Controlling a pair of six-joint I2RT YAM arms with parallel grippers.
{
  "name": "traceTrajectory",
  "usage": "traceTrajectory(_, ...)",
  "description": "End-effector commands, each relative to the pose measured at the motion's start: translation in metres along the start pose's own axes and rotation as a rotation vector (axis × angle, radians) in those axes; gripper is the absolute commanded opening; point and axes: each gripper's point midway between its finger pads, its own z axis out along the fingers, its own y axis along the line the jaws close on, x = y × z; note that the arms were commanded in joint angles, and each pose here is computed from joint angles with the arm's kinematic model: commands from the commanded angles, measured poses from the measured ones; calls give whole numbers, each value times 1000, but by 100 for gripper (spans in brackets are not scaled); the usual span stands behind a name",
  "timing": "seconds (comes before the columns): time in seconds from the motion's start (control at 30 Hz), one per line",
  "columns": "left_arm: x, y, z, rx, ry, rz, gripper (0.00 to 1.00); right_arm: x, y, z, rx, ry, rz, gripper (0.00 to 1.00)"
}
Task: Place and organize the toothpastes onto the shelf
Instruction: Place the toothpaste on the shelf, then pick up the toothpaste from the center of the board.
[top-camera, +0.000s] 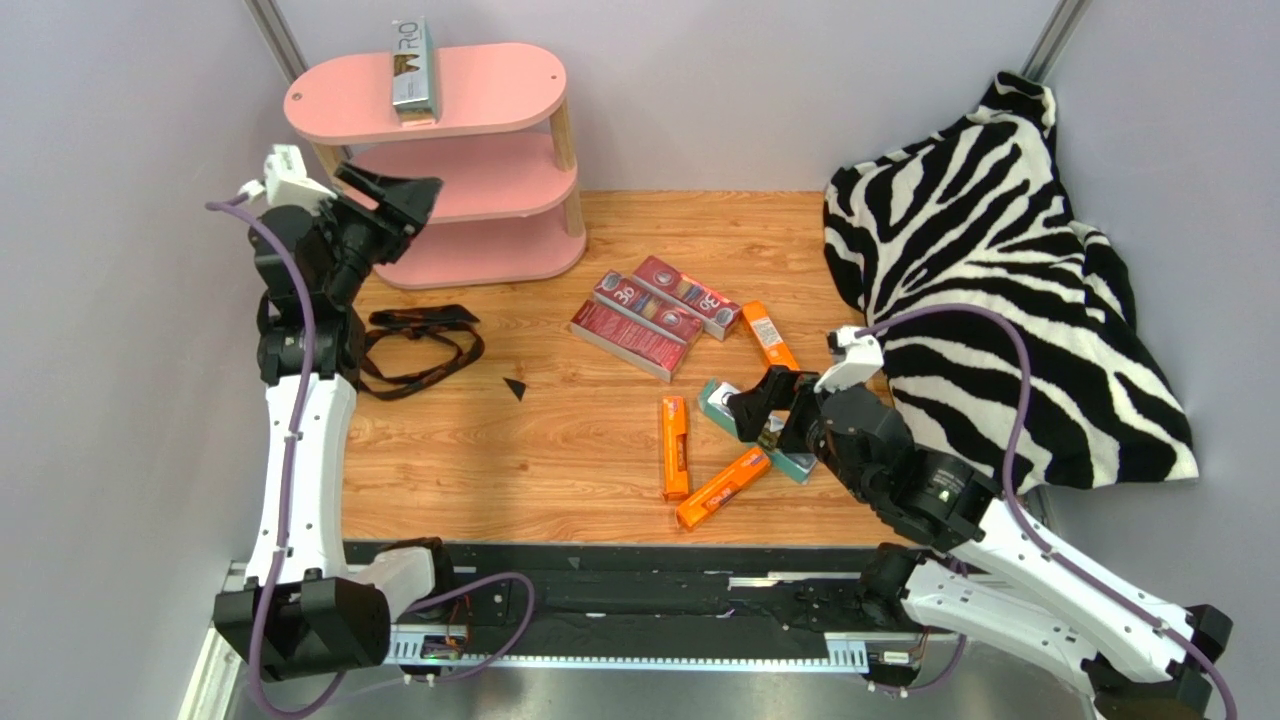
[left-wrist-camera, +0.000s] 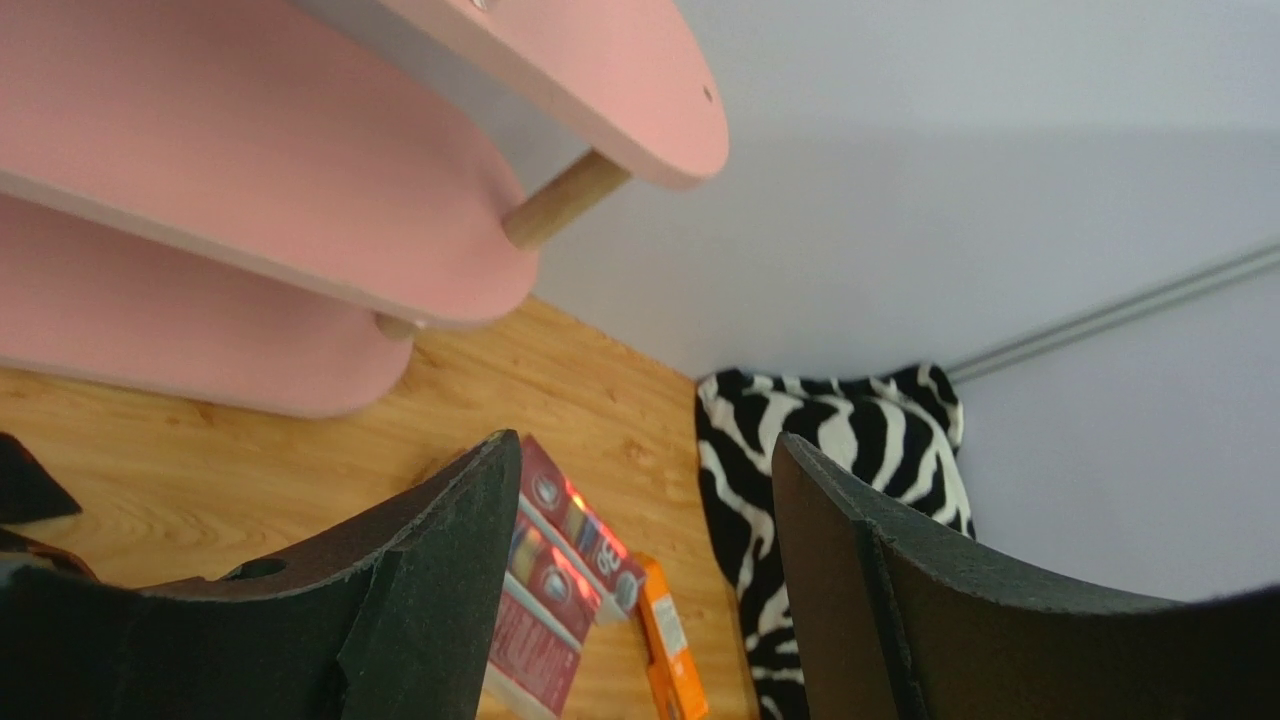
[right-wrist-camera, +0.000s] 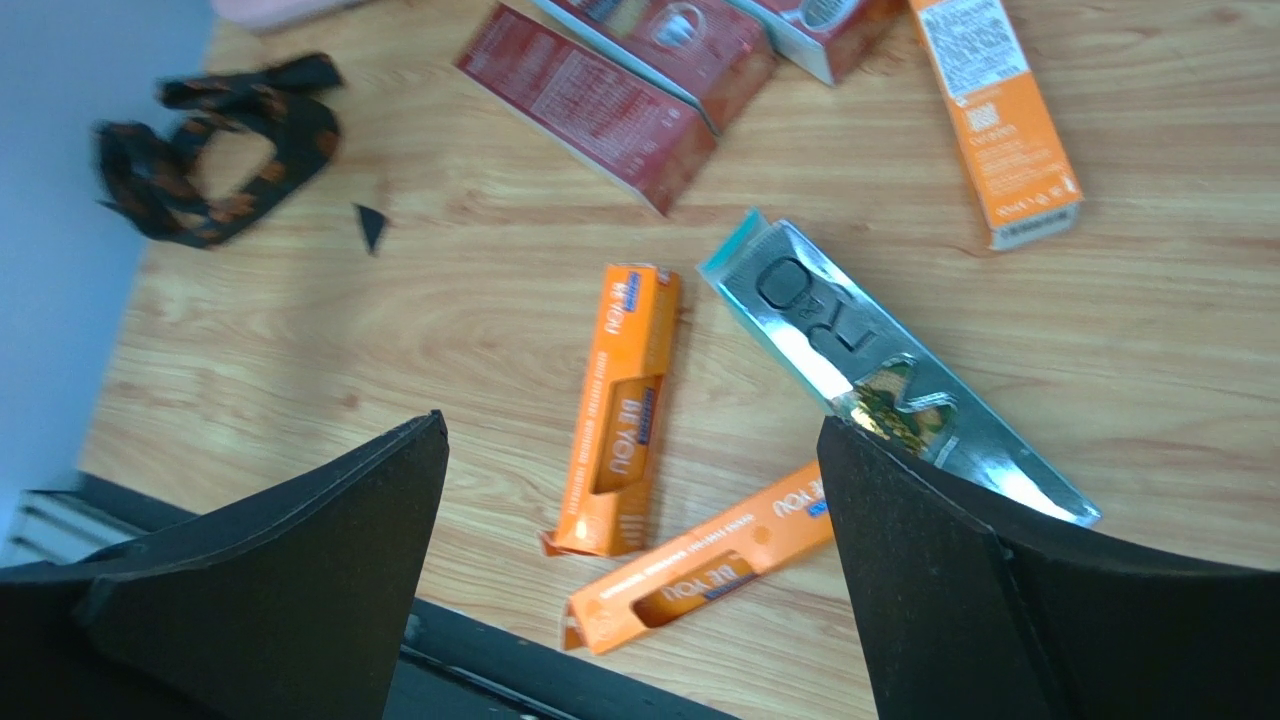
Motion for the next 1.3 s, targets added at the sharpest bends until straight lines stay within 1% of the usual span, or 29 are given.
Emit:
traceTrajectory(0.0, 35, -33, -18, 170, 136, 75, 71, 5, -19, 3, 103, 56, -158, 100)
traceTrajectory(0.07, 56, -37, -23, 195, 201, 105, 71, 9, -19, 7, 117, 88, -208, 100)
traceTrajectory(0.17, 82, -34, -27, 193, 283, 144, 71, 16, -17, 14, 124, 130, -241, 100)
traceTrajectory(0.37, 153, -28, -35, 225, 495, 165, 71, 30, -3, 32, 66, 188, -308, 100)
traceTrajectory(0.47, 190, -14, -44, 235, 604, 183, 71, 30, -3, 39, 61, 202, -347, 100)
traceTrajectory(0.5, 205, -1, -48, 214, 645, 172, 71, 34, -6, 44, 74, 215, -362, 100)
traceTrajectory(0.57, 221, 3, -54, 231, 680, 162, 71, 34, -8, 49, 76, 225, -378, 100)
traceTrajectory(0.6, 234, 12, -58, 220, 709, 154, 71, 37, -10, 55, 75, 234, -397, 100)
traceTrajectory(0.7, 259, 23, -66, 203, 784, 173, 71, 39, -14, 66, 54, 265, -395, 100)
traceTrajectory(0.73, 270, 27, -70, 195, 825, 186, 71, 42, -18, 72, 47, 288, -381, 100)
traceTrajectory(0.97, 298, 46, -88, 189, 949, 212, 71, 42, -39, 102, 63, 358, -412, 100)
traceTrajectory(1.03, 301, 48, -93, 190, 962, 207, 71, 41, -40, 111, 53, 380, -404, 100)
traceTrajectory(1.07, 304, 51, -95, 187, 972, 196, 71, 48, -43, 118, 52, 416, -407, 100)
traceTrajectory(1.17, 310, 47, -100, 222, 988, 168, 71, 55, -52, 131, 57, 466, -385, 100)
traceTrajectory(1.23, 313, 49, -100, 223, 994, 165, 71, 57, -60, 136, 74, 476, -383, 99)
traceTrajectory(1.27, 314, 49, -100, 223, 998, 163, 71, 60, -59, 138, 51, 492, -382, 99)
